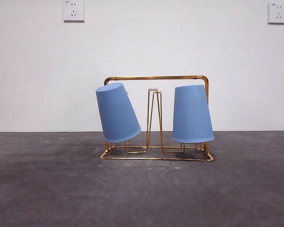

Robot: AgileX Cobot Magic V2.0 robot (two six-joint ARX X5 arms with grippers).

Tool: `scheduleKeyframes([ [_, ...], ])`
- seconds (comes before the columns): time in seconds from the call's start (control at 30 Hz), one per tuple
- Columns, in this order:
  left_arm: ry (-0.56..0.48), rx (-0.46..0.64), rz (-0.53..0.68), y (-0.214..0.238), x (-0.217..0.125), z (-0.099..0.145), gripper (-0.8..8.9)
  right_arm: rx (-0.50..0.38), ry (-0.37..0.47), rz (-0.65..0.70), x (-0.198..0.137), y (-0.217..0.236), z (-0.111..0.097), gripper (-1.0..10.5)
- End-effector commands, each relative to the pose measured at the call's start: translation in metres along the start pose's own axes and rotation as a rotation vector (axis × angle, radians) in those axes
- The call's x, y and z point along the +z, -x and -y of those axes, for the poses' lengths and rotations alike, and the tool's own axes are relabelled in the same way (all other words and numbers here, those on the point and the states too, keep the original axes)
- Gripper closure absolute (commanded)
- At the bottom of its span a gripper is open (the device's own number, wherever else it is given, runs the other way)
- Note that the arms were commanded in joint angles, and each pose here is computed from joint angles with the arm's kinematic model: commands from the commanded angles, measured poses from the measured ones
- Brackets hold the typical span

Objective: Pick up cup 1,put cup 1 in the cup rack,pick up cup 2,put cup 2 in the cup rack

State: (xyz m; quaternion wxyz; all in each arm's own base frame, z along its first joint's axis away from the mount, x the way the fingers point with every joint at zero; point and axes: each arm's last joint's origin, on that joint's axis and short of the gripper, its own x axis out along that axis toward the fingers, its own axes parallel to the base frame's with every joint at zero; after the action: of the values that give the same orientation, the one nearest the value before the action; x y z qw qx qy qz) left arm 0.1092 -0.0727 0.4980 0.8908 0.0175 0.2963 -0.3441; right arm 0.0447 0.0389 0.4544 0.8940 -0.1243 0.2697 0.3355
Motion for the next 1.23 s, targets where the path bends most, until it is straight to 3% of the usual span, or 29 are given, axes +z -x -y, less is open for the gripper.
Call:
scheduleKeyframes([
  [0.03, -0.039, 0.002, 0.021, 0.0, 0.002, 0.0, 8.16, 0.0, -0.009, -0.028, -0.003, -0.002, 0.0, 9.4],
  [0.1, -0.118, 0.039, 0.113, 0.008, 0.007, 0.001, 8.16, 0.0, -0.009, -0.028, -0.003, -0.002, 0.0, 9.4],
  [0.2, -0.278, 0.192, 0.319, 0.035, 0.012, -0.005, 8.16, 0.0, -0.009, -0.028, -0.003, -0.002, 0.0, 9.4],
  [0.27, -0.32, 0.297, 0.423, 0.052, 0.004, -0.011, 8.16, 0.0, -0.009, -0.028, -0.003, -0.002, 0.0, 9.4],
  [0.37, -0.322, 0.406, 0.508, 0.055, -0.028, -0.018, 8.16, 0.0, -0.009, -0.028, -0.003, -0.002, 0.0, 9.4],
  [0.57, -0.277, 0.643, 0.548, 0.016, -0.095, -0.045, 8.16, 0.0, -0.009, -0.029, -0.003, -0.002, 0.0, 9.4],
  [0.77, -0.218, 0.674, 0.543, -0.037, -0.167, -0.07, 8.16, 0.0, -0.009, -0.029, -0.003, -0.002, 0.0, 9.4],
  [0.97, -0.158, 0.655, 0.458, -0.083, -0.231, -0.087, 8.16, 0.0, -0.009, -0.029, -0.002, -0.002, 0.0, 9.4],
  [1.23, -0.124, 0.64, 0.399, -0.116, -0.283, -0.097, 8.16, 0.0, -0.009, -0.029, -0.002, -0.002, 0.0, 9.4],
])
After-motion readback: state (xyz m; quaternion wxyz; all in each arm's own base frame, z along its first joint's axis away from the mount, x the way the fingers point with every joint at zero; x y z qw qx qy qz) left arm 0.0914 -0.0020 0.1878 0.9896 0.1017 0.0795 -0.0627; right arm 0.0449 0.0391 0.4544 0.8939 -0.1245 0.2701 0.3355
